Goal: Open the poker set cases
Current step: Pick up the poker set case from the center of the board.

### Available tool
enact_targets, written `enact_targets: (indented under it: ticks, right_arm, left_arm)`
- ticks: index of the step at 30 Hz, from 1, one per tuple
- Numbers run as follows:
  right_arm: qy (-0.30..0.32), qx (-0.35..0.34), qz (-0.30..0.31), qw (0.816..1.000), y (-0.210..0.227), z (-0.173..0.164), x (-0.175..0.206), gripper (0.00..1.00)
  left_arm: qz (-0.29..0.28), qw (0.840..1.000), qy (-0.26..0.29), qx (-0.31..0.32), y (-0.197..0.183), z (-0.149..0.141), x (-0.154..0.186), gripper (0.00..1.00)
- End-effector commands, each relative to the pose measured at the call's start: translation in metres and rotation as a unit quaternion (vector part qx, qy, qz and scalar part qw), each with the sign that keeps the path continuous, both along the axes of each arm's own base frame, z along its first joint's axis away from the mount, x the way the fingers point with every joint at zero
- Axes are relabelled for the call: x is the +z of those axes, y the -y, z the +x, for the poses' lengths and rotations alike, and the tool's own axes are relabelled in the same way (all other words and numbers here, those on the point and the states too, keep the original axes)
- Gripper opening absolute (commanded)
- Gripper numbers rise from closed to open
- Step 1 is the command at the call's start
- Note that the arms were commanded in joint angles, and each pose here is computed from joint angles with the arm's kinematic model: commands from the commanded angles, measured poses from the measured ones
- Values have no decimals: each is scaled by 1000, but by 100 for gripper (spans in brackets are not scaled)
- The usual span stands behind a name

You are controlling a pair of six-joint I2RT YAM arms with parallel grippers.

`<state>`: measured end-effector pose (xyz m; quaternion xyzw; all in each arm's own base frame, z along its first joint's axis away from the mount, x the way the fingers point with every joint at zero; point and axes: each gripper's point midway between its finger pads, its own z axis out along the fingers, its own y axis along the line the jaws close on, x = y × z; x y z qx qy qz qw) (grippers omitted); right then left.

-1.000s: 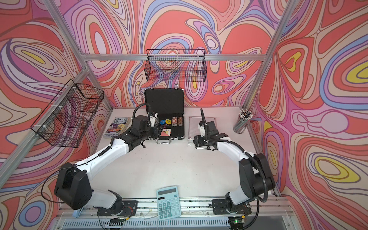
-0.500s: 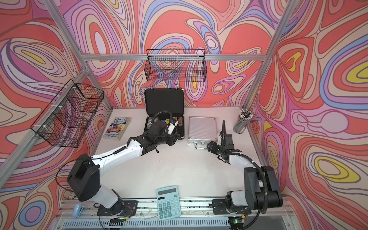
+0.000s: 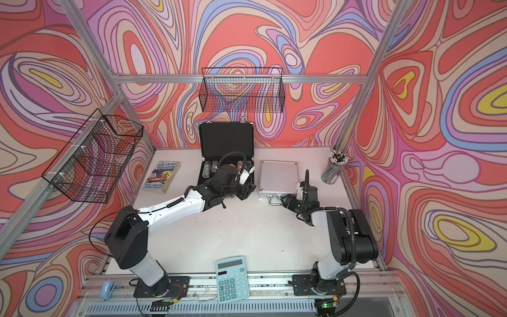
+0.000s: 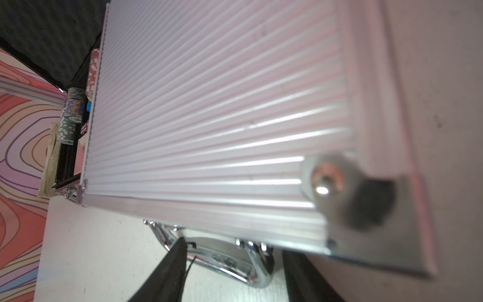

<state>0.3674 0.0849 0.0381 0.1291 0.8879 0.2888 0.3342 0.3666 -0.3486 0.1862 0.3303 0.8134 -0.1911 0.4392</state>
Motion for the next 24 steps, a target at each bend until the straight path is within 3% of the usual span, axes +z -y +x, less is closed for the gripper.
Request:
enact_targets:
  ticks: [1,9,14,24]
  right_arm:
    - [8,-4,22,1000,-1,3,0,51]
    - [25,-17,31,999,6,7,15,20]
    - [38,-20,42,998,8,12,25,16]
    - [51,-6,58,997,3,21,47,7]
  left_arm:
    - [-10,998,10,-63,34,-5,-4,59]
    - [-10,990,-13,-142,88,-4,-37,59]
    - [20,984,17,-179,107,-8,-47,59]
    - [116,959,-12,-260,118,-13,-103,58]
